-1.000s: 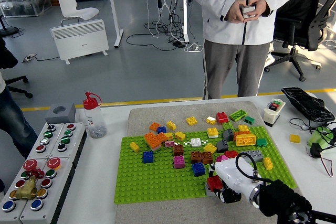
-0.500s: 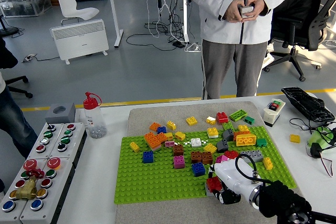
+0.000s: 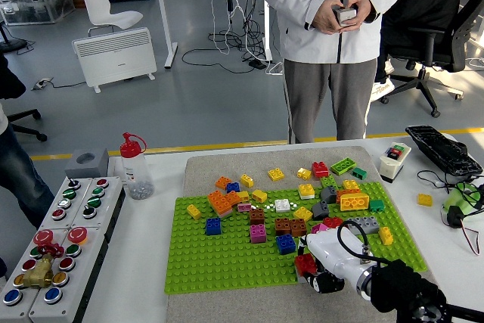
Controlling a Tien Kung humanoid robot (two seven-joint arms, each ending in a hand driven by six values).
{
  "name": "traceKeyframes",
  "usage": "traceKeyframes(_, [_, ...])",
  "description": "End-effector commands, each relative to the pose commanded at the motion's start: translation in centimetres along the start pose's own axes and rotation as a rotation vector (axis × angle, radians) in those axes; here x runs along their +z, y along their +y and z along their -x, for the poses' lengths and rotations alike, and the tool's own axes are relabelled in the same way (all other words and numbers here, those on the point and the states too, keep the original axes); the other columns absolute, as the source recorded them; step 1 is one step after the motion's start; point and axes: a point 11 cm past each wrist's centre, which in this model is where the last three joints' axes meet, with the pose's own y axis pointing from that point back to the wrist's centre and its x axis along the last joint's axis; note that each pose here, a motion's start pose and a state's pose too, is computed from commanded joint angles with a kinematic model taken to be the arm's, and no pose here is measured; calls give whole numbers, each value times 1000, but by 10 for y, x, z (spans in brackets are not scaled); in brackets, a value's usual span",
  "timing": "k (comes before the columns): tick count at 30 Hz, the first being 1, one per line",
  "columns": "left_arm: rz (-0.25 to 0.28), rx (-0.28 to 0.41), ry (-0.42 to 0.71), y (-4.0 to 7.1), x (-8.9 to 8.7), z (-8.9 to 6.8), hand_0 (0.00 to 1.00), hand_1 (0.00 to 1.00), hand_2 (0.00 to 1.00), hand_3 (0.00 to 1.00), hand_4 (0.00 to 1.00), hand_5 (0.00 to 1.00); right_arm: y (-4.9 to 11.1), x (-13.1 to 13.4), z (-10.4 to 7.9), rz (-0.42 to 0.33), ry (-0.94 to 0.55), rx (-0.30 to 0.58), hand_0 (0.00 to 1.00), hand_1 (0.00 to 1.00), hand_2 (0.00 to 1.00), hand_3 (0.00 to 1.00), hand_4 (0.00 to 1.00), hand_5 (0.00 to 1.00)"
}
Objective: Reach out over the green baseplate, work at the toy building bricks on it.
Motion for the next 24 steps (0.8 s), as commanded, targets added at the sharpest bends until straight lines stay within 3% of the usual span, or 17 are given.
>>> traceKeyframes(24, [5,1,2,0,3,-1,674,688,662,606,350,998,-1,3,2,7,9,-23,349,250,350,633,584,238])
